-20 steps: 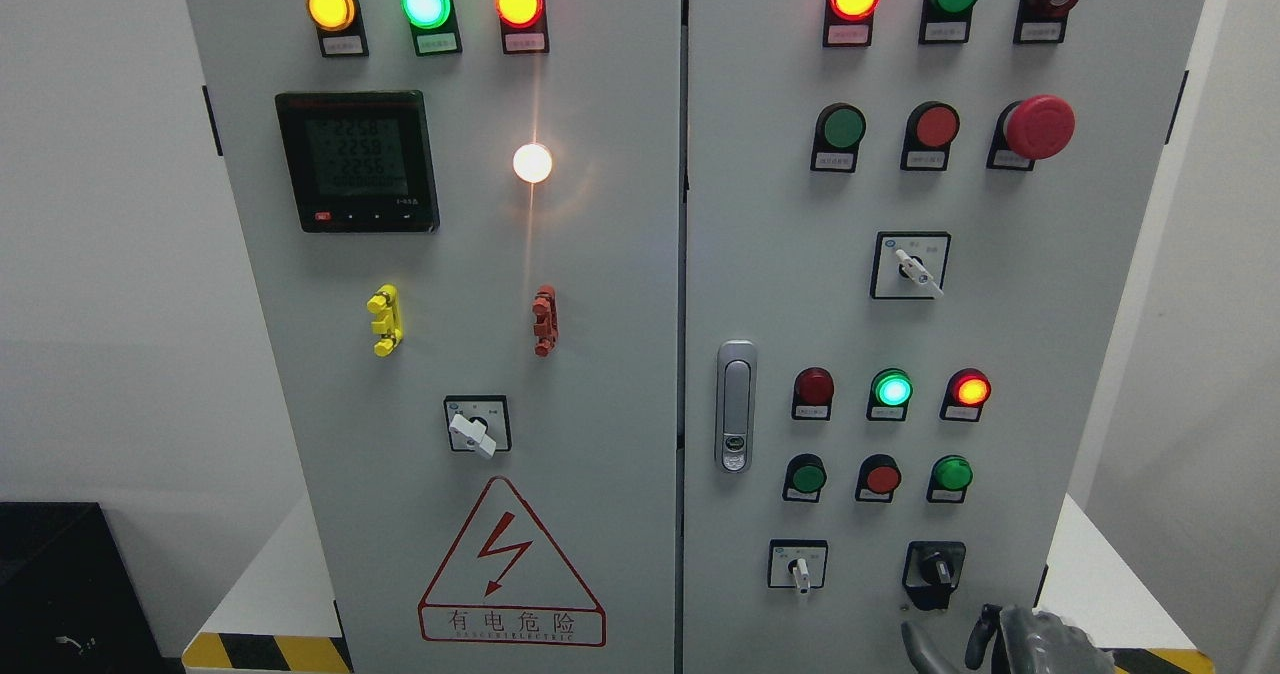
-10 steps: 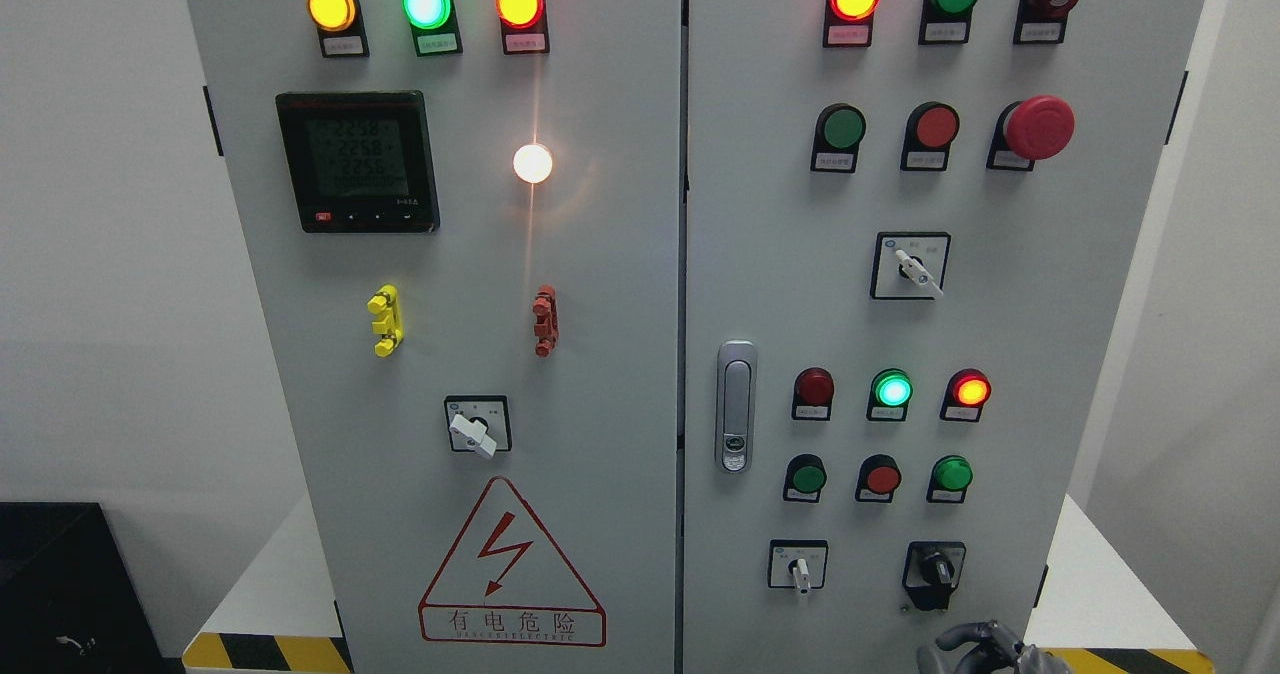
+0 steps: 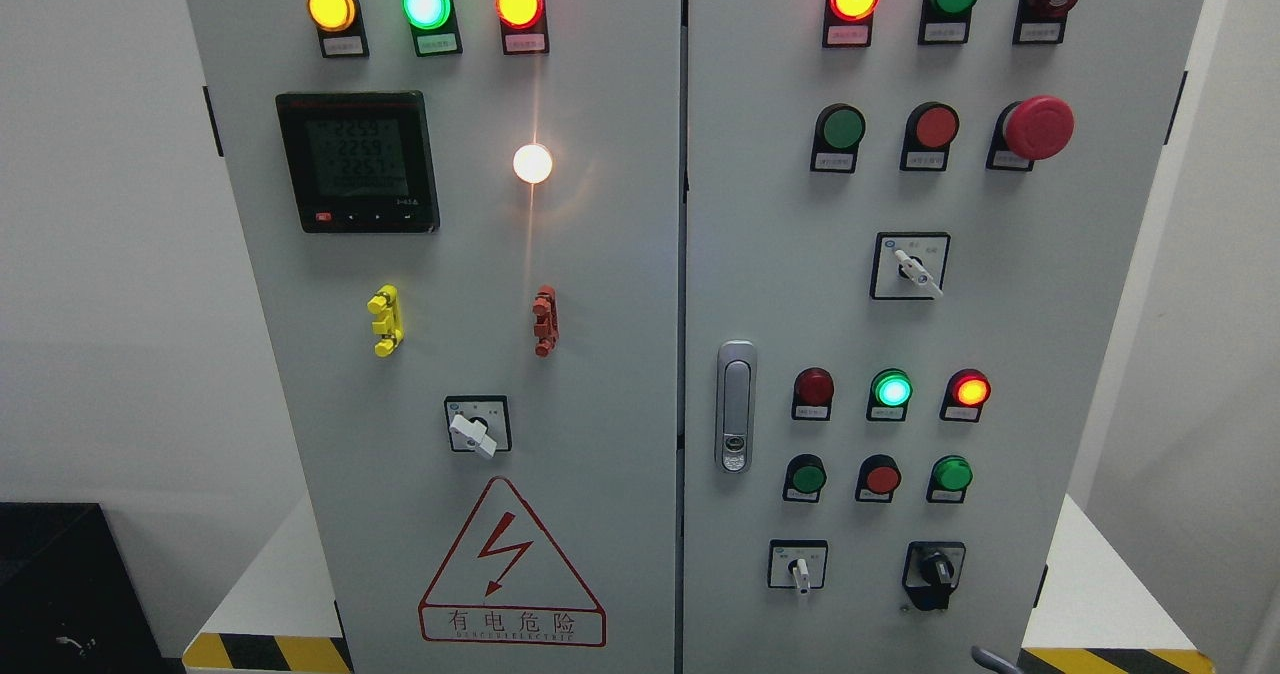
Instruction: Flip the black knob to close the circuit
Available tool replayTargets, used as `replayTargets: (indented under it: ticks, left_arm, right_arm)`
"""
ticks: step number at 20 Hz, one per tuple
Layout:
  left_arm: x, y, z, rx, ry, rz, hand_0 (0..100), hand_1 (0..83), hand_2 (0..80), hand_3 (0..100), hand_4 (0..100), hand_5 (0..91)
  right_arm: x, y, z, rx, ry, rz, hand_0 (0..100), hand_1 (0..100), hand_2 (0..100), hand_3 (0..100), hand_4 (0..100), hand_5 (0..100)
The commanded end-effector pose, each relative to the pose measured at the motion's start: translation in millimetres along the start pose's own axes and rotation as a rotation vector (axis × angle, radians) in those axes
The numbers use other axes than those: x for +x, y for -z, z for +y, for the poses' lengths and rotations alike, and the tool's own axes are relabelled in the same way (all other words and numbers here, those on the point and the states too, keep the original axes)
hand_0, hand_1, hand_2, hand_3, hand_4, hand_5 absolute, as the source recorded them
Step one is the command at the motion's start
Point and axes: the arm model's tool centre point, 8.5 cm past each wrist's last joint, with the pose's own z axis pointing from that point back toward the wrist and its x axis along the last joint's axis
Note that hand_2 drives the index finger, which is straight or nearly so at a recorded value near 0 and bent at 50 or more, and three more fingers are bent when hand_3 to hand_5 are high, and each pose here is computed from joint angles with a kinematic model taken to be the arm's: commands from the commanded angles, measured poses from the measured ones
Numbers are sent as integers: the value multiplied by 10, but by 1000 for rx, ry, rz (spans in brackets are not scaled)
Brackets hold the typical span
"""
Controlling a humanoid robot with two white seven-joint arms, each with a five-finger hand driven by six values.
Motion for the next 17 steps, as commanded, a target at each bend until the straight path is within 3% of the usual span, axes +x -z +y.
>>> replayTargets:
  ticks: [1, 5, 17]
  left_arm:
    - [-58, 0, -9, -2, -2, -2, 120, 556, 0, 0, 0, 0]
    - [-57, 0, -19, -3, -2, -3, 120, 556, 0, 0, 0, 0]
    - [-58, 0, -9, -2, -2, -2, 120, 556, 0, 0, 0, 0]
  right_arm:
    - [-36, -206, 29, 27, 164, 13, 0, 0, 76, 187, 138, 14]
    - [-61, -233, 58, 69, 215, 16, 0, 0, 0, 89, 26, 0]
    - [-73, -234, 69, 96, 242, 15, 0, 0, 0, 25, 0, 0]
